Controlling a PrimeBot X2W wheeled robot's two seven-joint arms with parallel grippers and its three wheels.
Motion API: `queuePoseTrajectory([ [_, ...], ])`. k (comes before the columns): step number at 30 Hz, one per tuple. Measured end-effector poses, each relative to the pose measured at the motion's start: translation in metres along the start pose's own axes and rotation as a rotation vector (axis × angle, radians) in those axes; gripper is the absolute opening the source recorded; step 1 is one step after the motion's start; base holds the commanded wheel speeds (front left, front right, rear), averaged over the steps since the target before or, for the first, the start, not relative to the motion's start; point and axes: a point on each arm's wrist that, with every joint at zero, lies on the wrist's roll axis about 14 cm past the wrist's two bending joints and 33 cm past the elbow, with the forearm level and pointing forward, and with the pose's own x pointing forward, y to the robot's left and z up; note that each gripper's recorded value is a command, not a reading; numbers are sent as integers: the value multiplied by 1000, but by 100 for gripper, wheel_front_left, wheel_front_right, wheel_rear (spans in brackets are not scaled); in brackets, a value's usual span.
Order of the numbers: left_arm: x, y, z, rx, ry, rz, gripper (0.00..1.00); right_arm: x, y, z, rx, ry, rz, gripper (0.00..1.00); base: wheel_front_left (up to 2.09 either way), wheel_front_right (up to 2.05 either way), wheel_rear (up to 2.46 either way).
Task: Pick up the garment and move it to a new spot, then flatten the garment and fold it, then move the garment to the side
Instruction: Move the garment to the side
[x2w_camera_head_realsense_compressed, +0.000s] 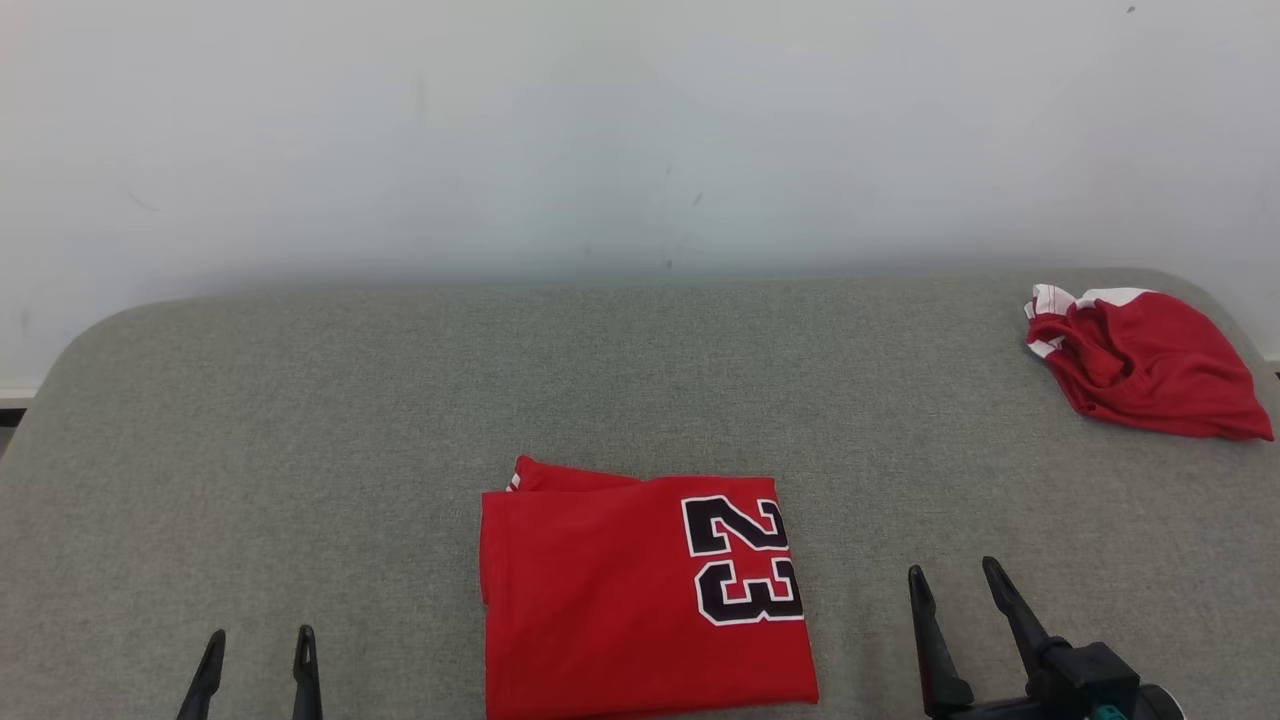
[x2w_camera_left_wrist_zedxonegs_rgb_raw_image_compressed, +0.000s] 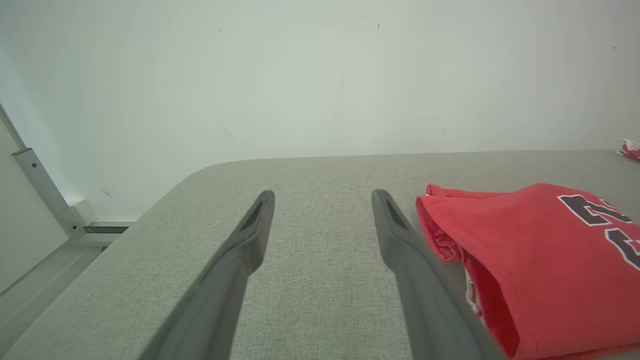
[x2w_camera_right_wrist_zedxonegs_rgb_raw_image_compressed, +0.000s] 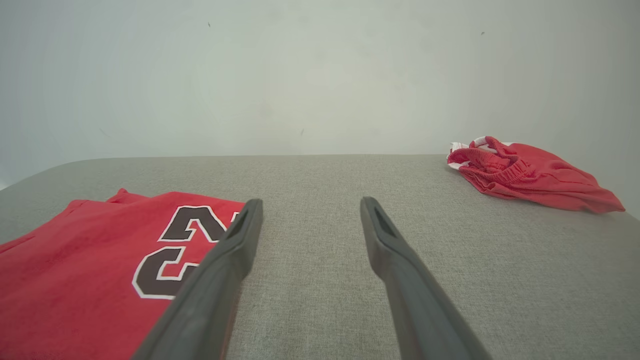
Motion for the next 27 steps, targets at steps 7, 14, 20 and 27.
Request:
queuePoseTrajectory([
  [7, 0, 0, -2, -1, 5, 1, 100, 23, 21, 19, -27, -52, 84, 100, 0, 0, 0],
  [14, -1, 0, -4, -1, 13, 5, 100, 53, 44, 3, -42, 30, 165, 100, 0, 0, 0],
  [20, 1, 0, -6, -4, 21, 10, 100, 69, 52, -35, -37, 197, 190, 100, 0, 0, 0],
  [27, 6, 6, -12, -7, 40, 32, 100, 72, 58, -79, -5, 351, 197, 100, 0, 0, 0],
])
